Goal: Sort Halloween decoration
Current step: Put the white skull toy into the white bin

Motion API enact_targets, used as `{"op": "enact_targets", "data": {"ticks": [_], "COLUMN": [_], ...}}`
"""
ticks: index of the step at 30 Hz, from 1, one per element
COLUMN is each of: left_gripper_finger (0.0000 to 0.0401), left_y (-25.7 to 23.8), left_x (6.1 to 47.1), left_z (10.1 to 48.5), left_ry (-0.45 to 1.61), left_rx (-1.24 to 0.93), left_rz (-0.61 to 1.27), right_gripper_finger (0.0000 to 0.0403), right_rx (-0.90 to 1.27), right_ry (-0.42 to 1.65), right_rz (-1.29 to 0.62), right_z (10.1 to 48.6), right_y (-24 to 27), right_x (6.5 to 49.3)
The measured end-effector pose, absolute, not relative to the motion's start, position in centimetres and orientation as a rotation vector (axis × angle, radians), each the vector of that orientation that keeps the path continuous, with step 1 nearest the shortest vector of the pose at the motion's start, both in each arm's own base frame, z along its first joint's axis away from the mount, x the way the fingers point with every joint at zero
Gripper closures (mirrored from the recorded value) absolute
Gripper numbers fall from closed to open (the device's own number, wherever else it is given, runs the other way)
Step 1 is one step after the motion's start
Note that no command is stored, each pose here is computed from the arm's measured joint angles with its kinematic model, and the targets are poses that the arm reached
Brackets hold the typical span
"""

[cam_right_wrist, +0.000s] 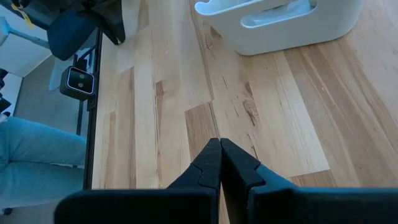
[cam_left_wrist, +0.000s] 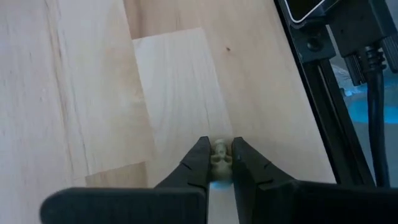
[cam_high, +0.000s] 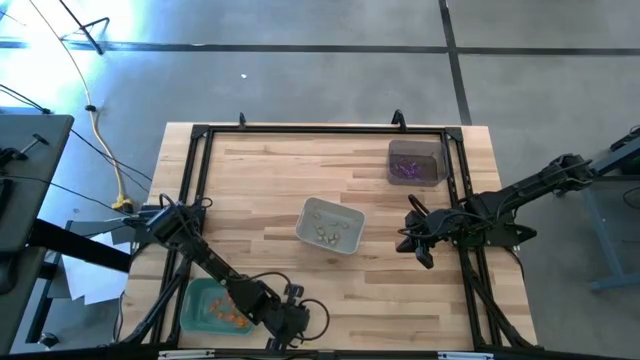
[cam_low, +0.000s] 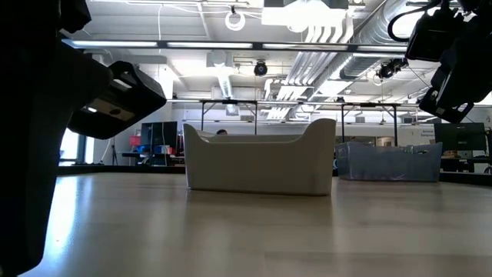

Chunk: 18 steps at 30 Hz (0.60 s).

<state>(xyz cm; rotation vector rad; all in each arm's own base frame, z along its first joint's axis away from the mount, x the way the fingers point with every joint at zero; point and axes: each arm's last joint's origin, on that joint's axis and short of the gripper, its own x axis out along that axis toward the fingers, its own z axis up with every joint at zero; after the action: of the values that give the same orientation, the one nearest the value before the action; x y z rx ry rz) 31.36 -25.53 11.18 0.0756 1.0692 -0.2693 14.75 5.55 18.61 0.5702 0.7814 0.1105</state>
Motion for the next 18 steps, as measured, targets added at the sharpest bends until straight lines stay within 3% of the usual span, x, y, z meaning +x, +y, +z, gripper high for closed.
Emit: {"op": "enact_targets", "data": {"ticks": [18], "left_gripper_finger": [0.0384], "left_y": [-25.0], "left_x": [30.2], "left_z": [16.1], "left_ry": [1.033], "left_rx": [-0.028], "left_rz": [-0.265], "right_gripper_finger": [0.0402], "right_rx": [0.570], "right_ry": [0.783], "right_rz": [0.110], "right_z": [18.6], "right_y": [5.5], "right_x": [14.7]}}
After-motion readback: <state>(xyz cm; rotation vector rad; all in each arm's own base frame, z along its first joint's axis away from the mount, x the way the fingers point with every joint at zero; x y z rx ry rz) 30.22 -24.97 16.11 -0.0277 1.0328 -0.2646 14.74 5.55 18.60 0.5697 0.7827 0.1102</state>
